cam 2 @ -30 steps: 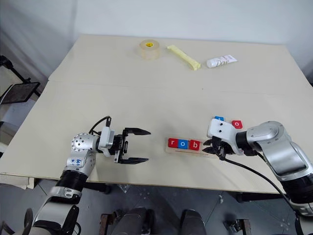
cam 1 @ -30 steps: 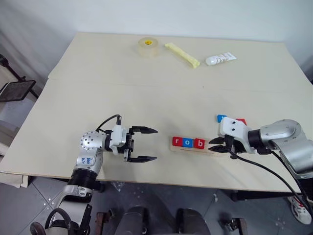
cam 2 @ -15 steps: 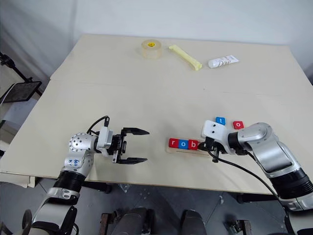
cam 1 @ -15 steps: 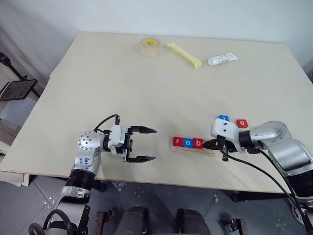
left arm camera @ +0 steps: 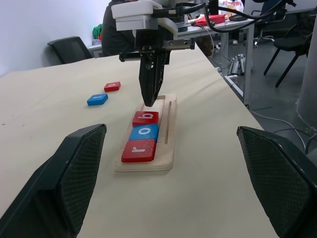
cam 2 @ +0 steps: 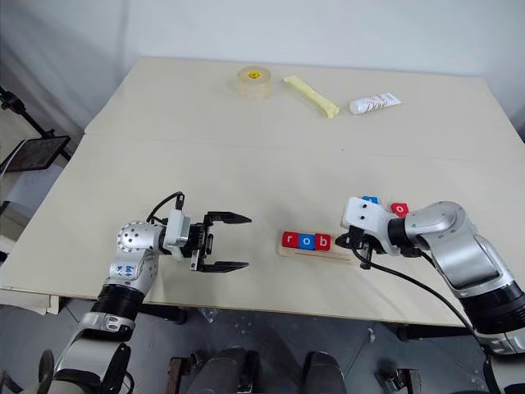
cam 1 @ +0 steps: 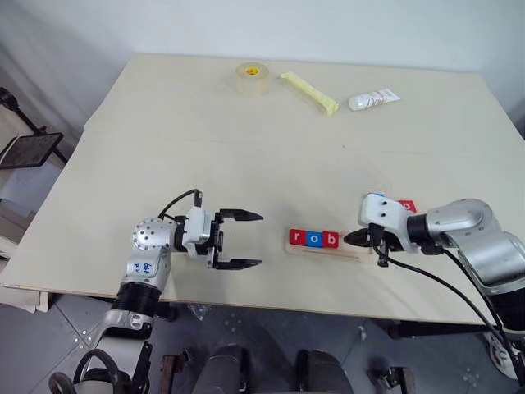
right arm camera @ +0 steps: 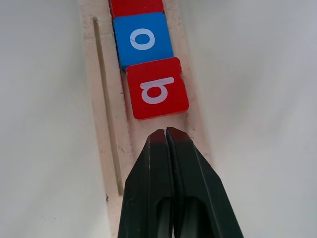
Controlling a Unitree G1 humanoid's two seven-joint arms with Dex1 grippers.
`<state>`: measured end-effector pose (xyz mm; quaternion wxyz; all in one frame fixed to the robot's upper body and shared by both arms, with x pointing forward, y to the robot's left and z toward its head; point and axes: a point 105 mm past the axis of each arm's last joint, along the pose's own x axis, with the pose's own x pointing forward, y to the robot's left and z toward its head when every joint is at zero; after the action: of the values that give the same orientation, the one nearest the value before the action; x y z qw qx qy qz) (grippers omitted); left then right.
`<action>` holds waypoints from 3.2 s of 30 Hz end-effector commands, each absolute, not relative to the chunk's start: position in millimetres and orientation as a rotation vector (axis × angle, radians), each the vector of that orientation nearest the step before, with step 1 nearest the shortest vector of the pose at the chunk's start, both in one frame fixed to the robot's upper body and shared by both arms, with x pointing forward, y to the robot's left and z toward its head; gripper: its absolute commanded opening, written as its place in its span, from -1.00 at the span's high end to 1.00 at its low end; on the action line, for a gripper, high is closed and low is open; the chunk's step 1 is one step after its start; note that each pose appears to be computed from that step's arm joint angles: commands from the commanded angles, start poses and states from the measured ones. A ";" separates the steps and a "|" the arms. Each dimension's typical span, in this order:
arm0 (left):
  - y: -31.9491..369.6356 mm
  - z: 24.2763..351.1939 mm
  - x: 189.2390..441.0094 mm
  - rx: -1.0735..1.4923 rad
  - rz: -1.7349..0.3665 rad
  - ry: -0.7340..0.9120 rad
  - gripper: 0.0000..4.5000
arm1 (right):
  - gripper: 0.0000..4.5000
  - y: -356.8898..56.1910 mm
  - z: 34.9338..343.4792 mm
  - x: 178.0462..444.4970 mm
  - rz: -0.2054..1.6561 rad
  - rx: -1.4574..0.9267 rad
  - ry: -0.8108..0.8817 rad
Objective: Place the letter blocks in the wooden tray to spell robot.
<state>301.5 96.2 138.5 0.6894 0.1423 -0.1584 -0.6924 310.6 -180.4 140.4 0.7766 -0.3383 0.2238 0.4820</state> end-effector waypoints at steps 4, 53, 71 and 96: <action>94.0 142.7 301.8 0.328 -1.550 -0.383 -1.00 | 0.98 -168.2 158.3 321.4 1.025 -0.736 0.380; 89.6 139.9 302.4 0.316 -1.538 -0.393 -1.00 | 0.98 -164.1 182.6 328.3 0.976 -0.650 0.192; 92.7 134.2 307.5 0.296 -1.562 -0.351 -1.00 | -0.98 -316.4 177.1 259.3 0.588 -0.358 0.226; 93.2 136.9 312.2 0.305 -1.586 -0.358 -1.00 | -0.98 -343.8 167.9 233.7 0.462 -0.229 0.155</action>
<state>311.2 92.4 130.4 0.6791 0.1262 -0.1460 -0.7082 234.2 -345.6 156.5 0.9637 -0.1025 0.0952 0.2273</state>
